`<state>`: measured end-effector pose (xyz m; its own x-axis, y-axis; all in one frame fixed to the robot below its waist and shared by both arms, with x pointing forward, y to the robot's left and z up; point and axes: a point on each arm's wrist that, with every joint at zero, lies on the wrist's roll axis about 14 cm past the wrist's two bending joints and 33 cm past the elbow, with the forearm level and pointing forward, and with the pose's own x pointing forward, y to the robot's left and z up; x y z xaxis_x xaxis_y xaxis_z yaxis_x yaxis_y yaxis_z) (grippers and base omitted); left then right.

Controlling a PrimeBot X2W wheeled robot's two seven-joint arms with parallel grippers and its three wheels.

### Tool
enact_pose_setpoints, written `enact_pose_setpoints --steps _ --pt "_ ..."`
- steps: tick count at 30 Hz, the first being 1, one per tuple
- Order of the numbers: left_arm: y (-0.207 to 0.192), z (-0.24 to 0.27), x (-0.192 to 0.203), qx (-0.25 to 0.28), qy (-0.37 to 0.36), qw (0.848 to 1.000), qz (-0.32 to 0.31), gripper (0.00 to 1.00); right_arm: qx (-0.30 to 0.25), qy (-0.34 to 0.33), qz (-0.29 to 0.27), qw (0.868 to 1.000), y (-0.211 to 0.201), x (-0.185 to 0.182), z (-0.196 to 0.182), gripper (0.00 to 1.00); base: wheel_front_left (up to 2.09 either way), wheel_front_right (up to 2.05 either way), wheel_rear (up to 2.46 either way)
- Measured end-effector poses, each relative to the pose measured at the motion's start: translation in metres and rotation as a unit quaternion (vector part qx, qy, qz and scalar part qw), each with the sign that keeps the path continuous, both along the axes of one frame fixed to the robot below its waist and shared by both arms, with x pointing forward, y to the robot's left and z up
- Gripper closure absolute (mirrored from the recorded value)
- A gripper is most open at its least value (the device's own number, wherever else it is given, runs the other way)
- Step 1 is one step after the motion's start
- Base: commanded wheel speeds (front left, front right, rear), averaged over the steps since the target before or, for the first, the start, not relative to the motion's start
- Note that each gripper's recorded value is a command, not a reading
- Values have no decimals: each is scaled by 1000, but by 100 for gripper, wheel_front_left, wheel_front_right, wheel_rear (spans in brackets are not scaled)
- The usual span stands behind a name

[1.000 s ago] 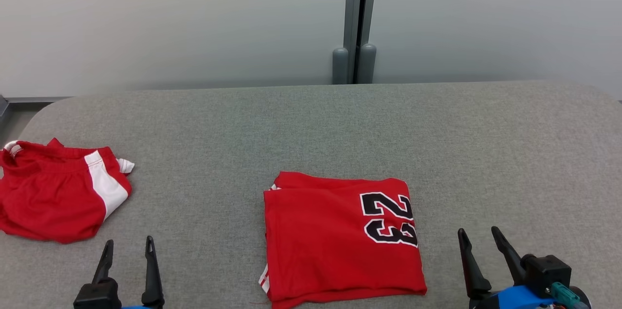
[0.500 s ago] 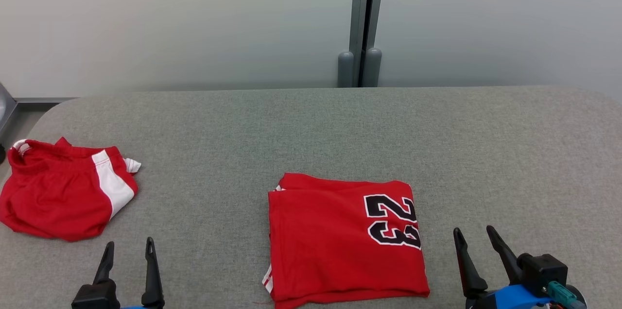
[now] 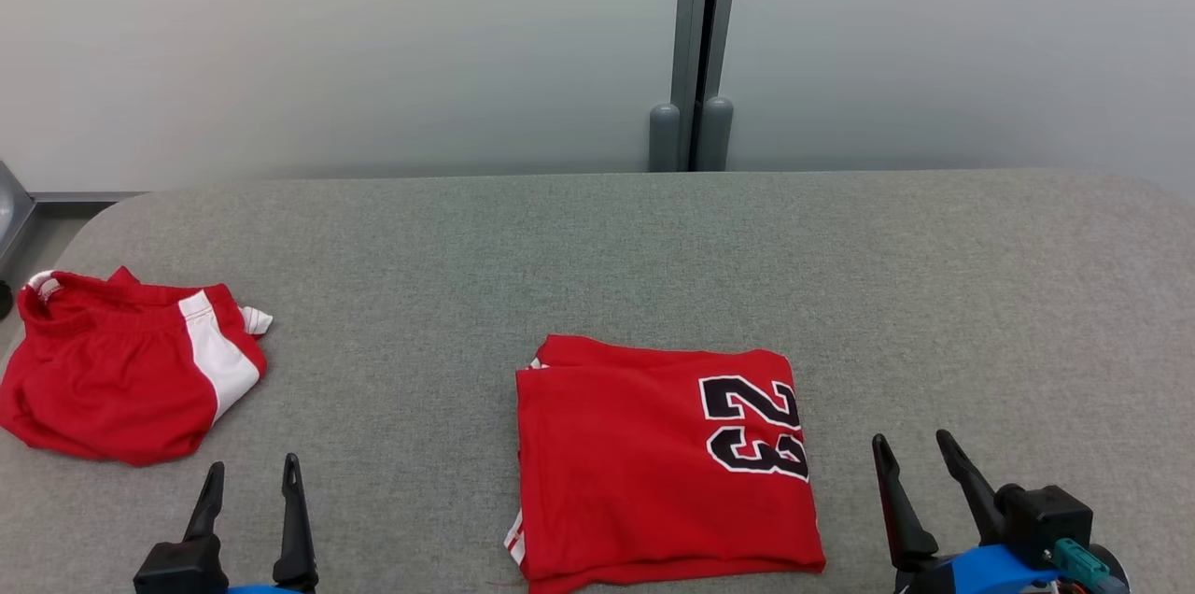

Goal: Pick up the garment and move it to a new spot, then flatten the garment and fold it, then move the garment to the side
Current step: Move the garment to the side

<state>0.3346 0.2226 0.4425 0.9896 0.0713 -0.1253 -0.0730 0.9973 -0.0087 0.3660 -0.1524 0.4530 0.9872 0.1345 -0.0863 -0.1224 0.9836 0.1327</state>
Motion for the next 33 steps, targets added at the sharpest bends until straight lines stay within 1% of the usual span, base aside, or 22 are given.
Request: enact_pose_setpoints --steps 12,15,19,21,23,26,30,33 --pt "2 -1 1 1 1 1000 3 0 -1 5 9 1000 5 0 -3 0 0 0 0" --pt "2 -1 2 1 2 1000 4 0 -2 -7 27 1000 17 9 5 0 0 0 0" --pt "4 0 6 1 1 1000 7 0 -3 -34 54 998 35 29 24 0 0 0 0" --pt "4 1 9 1 -1 1000 6 0 -9 -36 69 997 45 40 28 0 0 0 0" --pt "5 0 12 2 1 1000 8 0 -15 -23 83 996 54 48 25 0 0 0 0" --pt "5 1 17 3 0 1000 10 0 -27 14 94 995 60 57 10 0 0 0 0" --pt "5 -2 20 4 4 1000 11 0 -47 79 102 991 60 59 -24 0 0 0 0" --pt "7 -4 25 4 7 1000 14 0 -51 120 99 987 57 56 -48 0 0 0 0"
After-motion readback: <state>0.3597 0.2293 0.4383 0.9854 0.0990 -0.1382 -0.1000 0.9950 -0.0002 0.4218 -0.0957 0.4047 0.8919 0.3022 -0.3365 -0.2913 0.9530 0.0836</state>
